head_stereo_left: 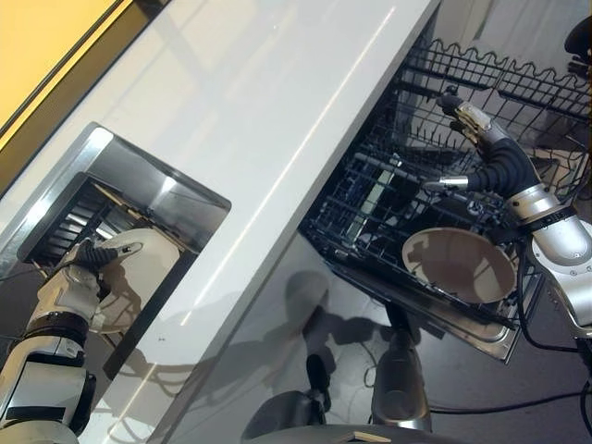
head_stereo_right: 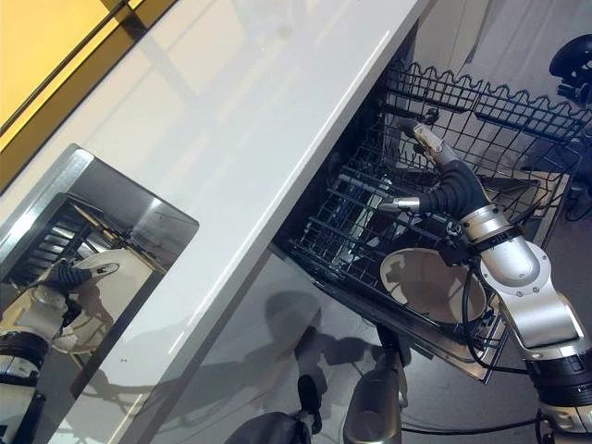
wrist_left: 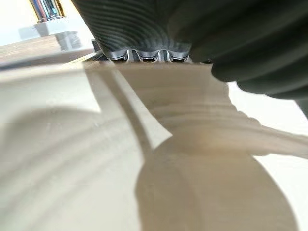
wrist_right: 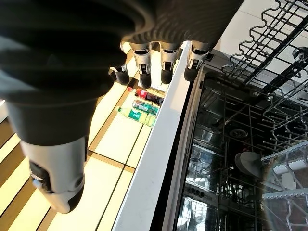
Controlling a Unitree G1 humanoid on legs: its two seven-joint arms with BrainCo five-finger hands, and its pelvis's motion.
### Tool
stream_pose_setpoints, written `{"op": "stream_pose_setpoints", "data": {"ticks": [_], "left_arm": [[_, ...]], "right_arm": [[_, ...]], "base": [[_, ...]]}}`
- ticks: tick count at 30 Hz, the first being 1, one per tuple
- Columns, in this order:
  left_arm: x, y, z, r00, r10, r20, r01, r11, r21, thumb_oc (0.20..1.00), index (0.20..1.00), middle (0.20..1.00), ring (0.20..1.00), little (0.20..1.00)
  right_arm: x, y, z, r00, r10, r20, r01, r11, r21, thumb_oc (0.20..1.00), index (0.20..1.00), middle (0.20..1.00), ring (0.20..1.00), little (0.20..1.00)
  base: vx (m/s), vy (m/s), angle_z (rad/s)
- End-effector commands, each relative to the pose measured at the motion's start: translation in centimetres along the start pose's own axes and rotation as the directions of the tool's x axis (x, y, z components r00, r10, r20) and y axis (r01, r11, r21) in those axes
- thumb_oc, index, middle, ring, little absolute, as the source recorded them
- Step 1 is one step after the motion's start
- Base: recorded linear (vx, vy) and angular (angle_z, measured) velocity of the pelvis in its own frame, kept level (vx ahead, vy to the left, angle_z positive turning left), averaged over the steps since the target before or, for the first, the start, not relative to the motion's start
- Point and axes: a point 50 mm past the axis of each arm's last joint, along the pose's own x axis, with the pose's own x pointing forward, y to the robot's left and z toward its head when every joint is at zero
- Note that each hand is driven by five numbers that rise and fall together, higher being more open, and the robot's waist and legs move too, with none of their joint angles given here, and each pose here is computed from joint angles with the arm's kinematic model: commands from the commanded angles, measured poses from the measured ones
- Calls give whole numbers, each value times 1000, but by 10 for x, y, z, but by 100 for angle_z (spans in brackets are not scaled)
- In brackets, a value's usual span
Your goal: Pick up plates and place into dishwasher.
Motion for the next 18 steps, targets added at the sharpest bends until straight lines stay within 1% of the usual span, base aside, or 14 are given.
{"op": "stream_pose_setpoints", "data": {"ticks": [1,2,4,6,8,11,13,15,18], "left_arm": [[-4,23,-41,995,-33,-90,48,985,163,1000,1000,1000,1000,1000],[-4,18,-34,994,-93,-49,99,985,141,1000,1000,1000,1000,1000],[-4,11,-21,989,-146,-9,146,980,138,1000,1000,1000,1000,1000],[-5,7,-14,972,-233,36,227,965,128,1000,1000,1000,1000,1000],[-9,0,-3,920,-374,113,365,926,92,1000,1000,1000,1000,1000],[-17,-2,3,848,-506,159,498,863,87,1000,1000,1000,1000,1000],[-20,0,6,813,-548,196,545,835,72,1000,1000,1000,1000,1000],[-26,3,12,762,-596,255,606,794,45,1000,1000,1000,1000,1000],[-33,4,17,717,-634,290,649,759,56,1000,1000,1000,1000,1000]], "right_arm": [[12,-10,29,990,-12,138,18,999,-39,1000,1000,1000,1000,1000],[12,-11,29,990,-13,137,19,999,-38,1000,1000,1000,1000,1000],[11,-12,29,991,-19,129,25,999,-41,1000,1000,1000,1000,1000],[12,-12,31,992,-18,128,24,999,-44,1000,1000,1000,1000,1000],[10,-15,30,992,-18,126,25,998,-50,1000,1000,1000,1000,1000],[8,-18,29,993,-17,119,24,998,-57,1000,1000,1000,1000,1000],[6,-20,29,993,-16,115,23,998,-59,1000,1000,1000,1000,1000],[4,-22,29,994,-12,112,19,998,-59,1000,1000,1000,1000,1000],[2,-24,28,994,-13,108,19,998,-54,1000,1000,1000,1000,1000]], "base": [[0,0,0],[-10,-12,5],[-5,-14,10],[-11,-1,8],[-9,7,2],[3,9,7],[6,6,10],[2,-3,6],[-2,-24,3]]}}
